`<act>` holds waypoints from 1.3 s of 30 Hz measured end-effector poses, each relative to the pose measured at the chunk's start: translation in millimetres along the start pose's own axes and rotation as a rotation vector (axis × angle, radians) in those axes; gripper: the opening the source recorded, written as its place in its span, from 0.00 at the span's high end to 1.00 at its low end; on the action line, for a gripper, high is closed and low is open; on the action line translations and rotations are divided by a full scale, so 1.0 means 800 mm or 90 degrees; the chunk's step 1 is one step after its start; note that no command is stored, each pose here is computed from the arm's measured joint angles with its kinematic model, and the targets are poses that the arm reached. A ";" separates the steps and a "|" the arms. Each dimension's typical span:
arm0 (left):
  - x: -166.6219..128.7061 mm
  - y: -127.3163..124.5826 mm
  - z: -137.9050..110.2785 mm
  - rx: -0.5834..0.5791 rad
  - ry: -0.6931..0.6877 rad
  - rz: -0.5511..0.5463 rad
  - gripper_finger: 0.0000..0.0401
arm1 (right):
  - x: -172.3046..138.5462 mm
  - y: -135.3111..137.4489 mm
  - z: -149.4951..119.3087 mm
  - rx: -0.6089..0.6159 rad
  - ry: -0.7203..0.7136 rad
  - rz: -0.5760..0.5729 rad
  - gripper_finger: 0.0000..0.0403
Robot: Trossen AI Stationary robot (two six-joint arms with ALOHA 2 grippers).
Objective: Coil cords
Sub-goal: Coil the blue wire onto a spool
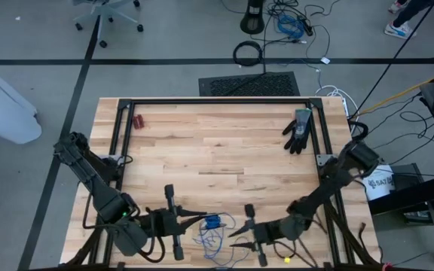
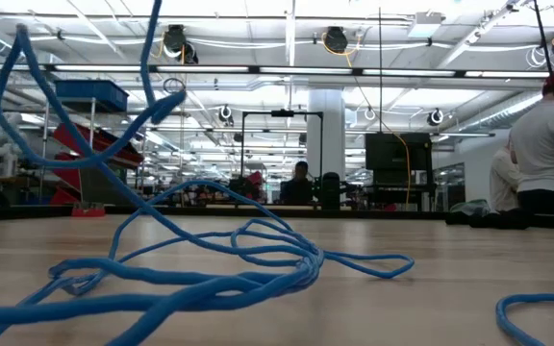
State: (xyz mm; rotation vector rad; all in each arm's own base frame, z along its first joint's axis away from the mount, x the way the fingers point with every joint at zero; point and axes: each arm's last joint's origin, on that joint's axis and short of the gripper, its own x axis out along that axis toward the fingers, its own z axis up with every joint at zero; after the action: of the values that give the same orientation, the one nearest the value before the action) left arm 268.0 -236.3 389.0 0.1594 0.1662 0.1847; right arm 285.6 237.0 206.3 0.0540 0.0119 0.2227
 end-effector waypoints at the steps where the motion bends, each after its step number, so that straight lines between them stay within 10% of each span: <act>1: 0.000 0.000 0.000 0.000 0.000 0.000 0.98 | 0.009 0.000 -0.001 -0.004 -0.003 -0.005 0.70; 13: -0.004 -0.003 -0.006 -0.020 0.018 -0.005 0.98 | 0.079 0.005 0.033 -0.076 0.054 -0.115 0.55; 30: -0.023 -0.013 -0.006 -0.016 0.006 0.014 0.98 | 0.083 0.000 0.033 -0.073 0.081 -0.125 0.98; 39: -0.023 -0.013 -0.006 -0.015 0.007 0.014 0.98 | 0.081 -0.001 0.028 -0.067 0.102 -0.158 1.00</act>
State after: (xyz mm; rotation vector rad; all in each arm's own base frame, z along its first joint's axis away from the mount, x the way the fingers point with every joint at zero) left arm 251.5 -249.5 385.2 0.1375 0.1726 0.2093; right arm 349.1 249.4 228.3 -0.0696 0.1662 -0.0217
